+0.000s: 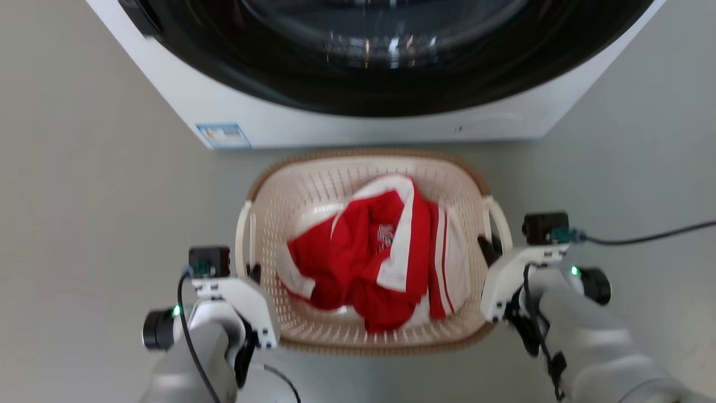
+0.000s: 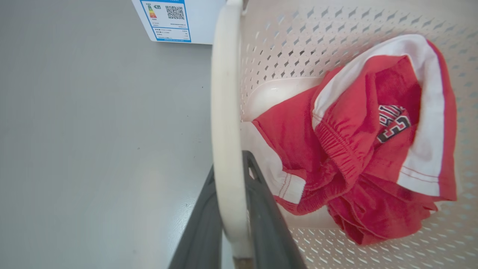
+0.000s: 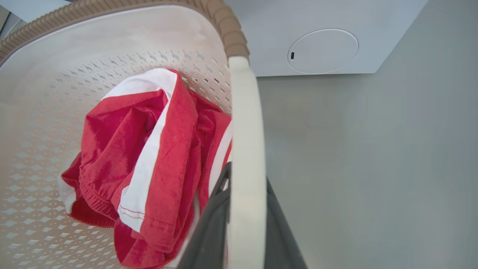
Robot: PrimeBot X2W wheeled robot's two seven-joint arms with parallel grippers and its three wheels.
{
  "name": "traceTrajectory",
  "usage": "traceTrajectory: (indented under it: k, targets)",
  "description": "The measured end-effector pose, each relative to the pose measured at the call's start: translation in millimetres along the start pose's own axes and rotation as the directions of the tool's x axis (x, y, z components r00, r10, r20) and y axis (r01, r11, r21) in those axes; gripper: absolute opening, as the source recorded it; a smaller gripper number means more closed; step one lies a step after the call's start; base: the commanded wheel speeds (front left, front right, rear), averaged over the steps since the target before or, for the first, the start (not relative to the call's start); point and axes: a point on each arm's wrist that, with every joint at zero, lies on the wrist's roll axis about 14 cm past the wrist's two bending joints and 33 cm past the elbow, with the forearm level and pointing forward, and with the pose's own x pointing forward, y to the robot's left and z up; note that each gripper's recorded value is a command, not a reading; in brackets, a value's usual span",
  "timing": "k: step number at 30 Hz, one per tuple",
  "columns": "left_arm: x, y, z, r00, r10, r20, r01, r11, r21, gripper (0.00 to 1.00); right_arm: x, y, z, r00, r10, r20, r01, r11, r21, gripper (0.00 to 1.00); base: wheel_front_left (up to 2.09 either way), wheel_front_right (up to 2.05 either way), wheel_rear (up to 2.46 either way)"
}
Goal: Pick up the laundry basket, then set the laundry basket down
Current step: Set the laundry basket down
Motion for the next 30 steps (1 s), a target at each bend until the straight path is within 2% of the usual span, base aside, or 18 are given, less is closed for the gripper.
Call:
traceTrajectory:
  k: [16, 30]
  targets:
    - [79.0, 9.2, -7.9, 0.998, 0.017, -0.06, -0.017, 1.0, -0.004, 0.0, 79.3, -30.1, -15.0, 0.998, -0.012, -0.06, 0.013, 1.0, 0.015, 0.0, 0.0, 0.0, 0.0]
    - [114.0, 24.2, -15.7, 0.997, 0.048, -0.057, -0.047, 0.999, 0.016, 0.0, 126.1, -44.0, -26.5, 0.997, -0.019, -0.07, 0.019, 1.0, -0.003, 0.0, 0.0, 0.0, 0.0]
